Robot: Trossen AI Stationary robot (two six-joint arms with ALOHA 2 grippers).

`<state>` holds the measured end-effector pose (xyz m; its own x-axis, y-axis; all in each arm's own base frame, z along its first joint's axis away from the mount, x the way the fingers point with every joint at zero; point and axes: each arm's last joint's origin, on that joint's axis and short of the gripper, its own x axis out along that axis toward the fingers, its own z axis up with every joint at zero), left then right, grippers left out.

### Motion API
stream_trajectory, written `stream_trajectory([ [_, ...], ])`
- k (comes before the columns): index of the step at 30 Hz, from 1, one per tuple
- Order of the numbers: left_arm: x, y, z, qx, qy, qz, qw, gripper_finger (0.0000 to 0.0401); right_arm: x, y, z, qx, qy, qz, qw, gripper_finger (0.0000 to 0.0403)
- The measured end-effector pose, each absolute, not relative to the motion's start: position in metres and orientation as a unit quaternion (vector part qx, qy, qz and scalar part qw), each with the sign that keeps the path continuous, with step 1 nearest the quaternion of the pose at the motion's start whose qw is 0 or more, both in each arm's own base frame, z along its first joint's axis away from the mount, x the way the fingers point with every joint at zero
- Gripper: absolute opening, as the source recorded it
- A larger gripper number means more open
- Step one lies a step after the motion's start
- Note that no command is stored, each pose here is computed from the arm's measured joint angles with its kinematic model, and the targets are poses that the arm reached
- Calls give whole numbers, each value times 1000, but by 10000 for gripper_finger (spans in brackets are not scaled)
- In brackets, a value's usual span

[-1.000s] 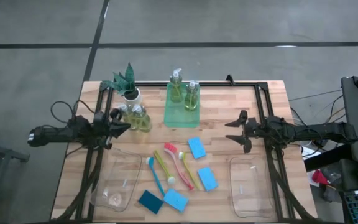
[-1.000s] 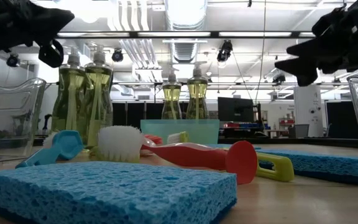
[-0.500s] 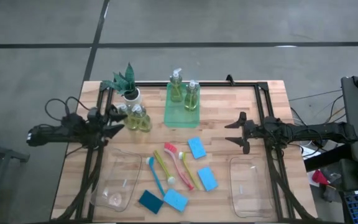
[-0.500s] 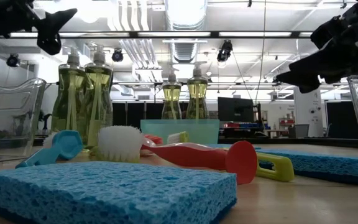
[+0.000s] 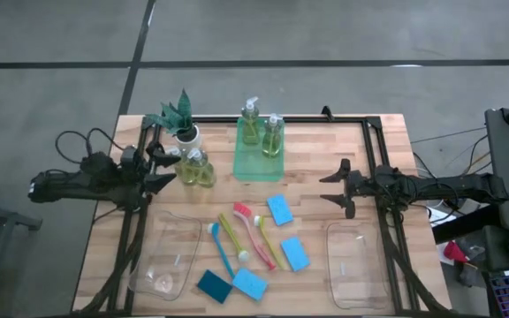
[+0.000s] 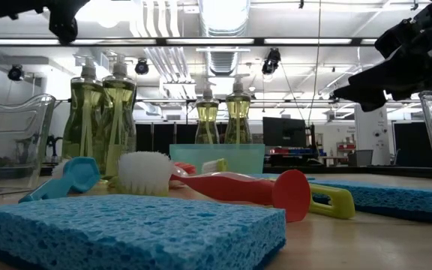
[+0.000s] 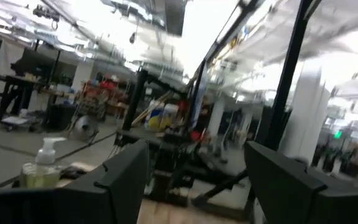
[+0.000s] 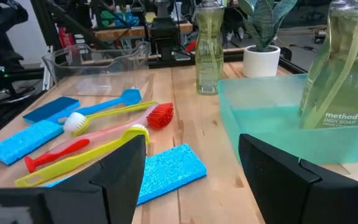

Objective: Pick & Place Kitchen Sink Supplies
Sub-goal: Put the right dishwashing liquid into the green bin

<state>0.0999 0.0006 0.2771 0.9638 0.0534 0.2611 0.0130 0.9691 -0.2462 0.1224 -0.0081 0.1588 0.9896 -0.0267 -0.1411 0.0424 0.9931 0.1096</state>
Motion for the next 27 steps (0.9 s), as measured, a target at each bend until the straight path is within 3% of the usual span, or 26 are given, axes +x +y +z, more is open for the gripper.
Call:
stream_trajectory([
  [11, 123, -6, 310, -101, -2, 61, 993, 259, 122, -8, 159, 53, 70, -17, 996, 270],
  [18, 122, -13, 336, -83, 81, 181, 977, 259, 122, -8, 159, 59, 70, -17, 996, 269],
  [27, 130, -14, 367, -100, 101, 250, 958, 259, 122, -8, 159, 55, 70, -17, 996, 256],
])
